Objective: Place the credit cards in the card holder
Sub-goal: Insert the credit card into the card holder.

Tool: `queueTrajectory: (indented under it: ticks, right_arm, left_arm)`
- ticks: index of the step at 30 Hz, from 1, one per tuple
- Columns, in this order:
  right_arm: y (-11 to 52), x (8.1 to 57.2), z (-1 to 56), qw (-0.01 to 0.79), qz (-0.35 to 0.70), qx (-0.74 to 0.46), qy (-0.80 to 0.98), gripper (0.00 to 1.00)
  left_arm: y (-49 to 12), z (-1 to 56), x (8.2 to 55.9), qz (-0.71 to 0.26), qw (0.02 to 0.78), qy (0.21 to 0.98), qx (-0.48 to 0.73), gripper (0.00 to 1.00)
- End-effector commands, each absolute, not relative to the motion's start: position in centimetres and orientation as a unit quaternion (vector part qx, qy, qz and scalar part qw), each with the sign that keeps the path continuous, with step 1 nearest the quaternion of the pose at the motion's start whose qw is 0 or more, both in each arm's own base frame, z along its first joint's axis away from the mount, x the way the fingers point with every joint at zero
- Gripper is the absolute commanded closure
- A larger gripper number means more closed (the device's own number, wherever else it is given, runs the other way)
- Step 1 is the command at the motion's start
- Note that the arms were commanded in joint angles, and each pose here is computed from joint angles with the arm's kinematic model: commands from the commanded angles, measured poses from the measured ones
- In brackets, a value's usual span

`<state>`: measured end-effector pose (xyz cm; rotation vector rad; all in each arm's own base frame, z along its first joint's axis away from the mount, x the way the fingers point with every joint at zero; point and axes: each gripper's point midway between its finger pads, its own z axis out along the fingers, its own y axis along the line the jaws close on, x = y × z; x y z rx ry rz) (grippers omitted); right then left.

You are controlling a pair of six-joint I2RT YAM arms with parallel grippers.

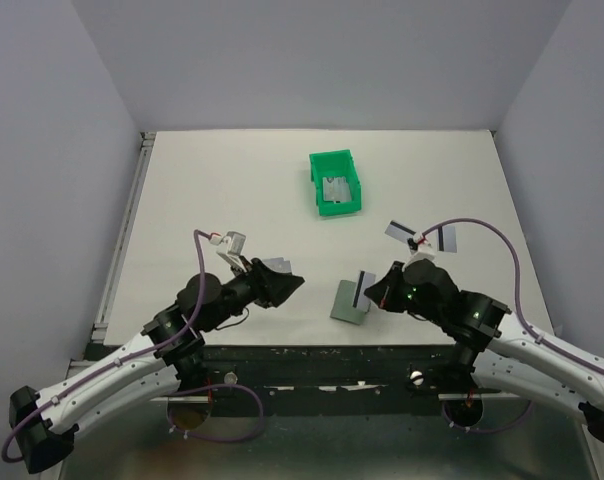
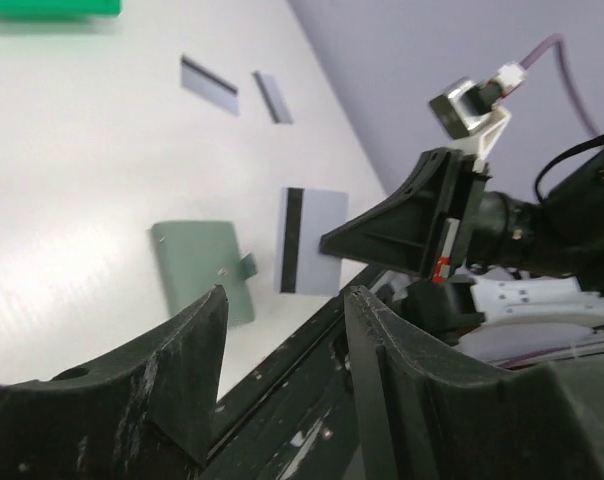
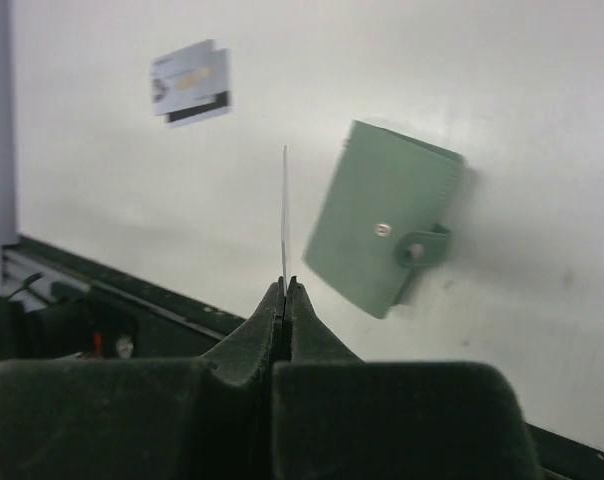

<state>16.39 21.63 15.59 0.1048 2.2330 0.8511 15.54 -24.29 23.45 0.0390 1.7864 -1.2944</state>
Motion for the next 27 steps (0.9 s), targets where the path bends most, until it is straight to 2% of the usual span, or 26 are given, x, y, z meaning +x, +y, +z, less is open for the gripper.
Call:
queueTrajectory:
  ticks: [1, 9, 19, 27]
  right_arm:
    - [16.4, 16.2, 10.6, 0.340, 0.196, 0.107, 0.914, 1.00]
    - [17.7, 17.9, 11.7, 0.374, 0.230, 0.109, 0.892, 1.00]
    - [18.0, 18.4, 7.8, 0.306, 0.132, 0.094, 0.938, 0.99]
    - [16.1, 18.0, 8.0, 0.310, 0.102, 0.110, 0.939, 1.00]
  left_arm:
    - [-24.5, 18.9, 16.3, -0.458, 0.419, 0.784, 0.026, 0.39]
    - [-26.0, 17.3, 16.6, -0.462, 0.396, 0.793, 0.034, 0.39]
    - [-26.2, 16.0, 15.9, -0.468, 0.375, 0.800, 0.032, 0.40]
    - [-25.8, 15.4, 15.7, -0.465, 0.374, 0.802, 0.027, 0.40]
